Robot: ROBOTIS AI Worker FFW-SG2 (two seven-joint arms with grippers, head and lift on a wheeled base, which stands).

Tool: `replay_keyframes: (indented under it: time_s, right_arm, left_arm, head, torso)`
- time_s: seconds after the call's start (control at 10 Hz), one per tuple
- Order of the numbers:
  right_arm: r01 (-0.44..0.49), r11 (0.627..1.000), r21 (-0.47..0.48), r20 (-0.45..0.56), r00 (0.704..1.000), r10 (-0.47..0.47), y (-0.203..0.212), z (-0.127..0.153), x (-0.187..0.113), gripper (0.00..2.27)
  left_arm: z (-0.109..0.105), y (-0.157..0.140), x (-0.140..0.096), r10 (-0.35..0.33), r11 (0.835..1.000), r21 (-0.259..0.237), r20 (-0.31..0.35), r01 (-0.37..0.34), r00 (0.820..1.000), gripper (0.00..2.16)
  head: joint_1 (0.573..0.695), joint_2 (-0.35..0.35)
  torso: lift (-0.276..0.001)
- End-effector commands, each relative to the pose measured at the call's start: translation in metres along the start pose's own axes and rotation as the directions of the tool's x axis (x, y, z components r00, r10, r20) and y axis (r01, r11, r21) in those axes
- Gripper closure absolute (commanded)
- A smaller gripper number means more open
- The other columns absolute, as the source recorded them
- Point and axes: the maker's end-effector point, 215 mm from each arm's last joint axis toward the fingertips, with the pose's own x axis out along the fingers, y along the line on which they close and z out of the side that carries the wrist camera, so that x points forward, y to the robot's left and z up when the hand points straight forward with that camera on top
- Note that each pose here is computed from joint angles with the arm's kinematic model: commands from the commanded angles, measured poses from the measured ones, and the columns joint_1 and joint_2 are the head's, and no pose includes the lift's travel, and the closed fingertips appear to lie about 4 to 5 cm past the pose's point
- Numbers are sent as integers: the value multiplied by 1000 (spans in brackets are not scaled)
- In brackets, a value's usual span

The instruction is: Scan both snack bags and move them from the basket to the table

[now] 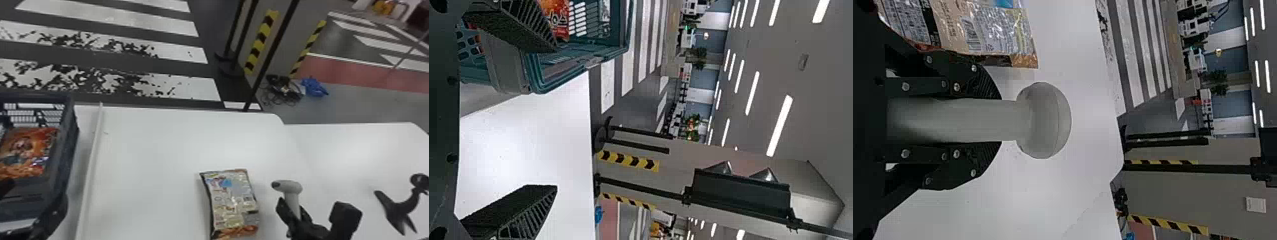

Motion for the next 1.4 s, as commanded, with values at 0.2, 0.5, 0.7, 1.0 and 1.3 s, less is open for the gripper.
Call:
replay_keyframes:
  time_s: [0.2, 0.5, 0.7, 1.0, 1.3]
  right_arm:
    - [-73, 997, -5, -64, 995, 72, 41, -17, -16, 2246]
    - [-121, 993, -11, -100, 988, 120, 68, -22, -28, 2246]
    - [-141, 990, -17, -119, 983, 138, 74, -28, -32, 2246]
    - [-153, 987, -46, -129, 981, 146, 73, -32, -22, 2246]
    - [-167, 984, -53, -133, 978, 159, 80, -45, -10, 2246]
  left_arm:
    - [6, -2, -16, 25, 1000, -4, 3, -25, 1000, 12]
    - [7, -7, -28, 54, 999, -10, 10, -54, 999, 12]
    - [10, -11, -31, 60, 998, -17, 19, -59, 998, 12]
    - [8, -16, -30, 56, 998, -15, 14, -56, 998, 12]
    - [3, -19, -29, 51, 999, -8, 4, -51, 999, 12]
  head:
    - [695, -307]
    - [695, -249]
    - [695, -229]
    - [695, -227]
    - [695, -235]
  torso:
    - [-98]
    - [-98]
    - [-98]
    - [-98]
    - [-98]
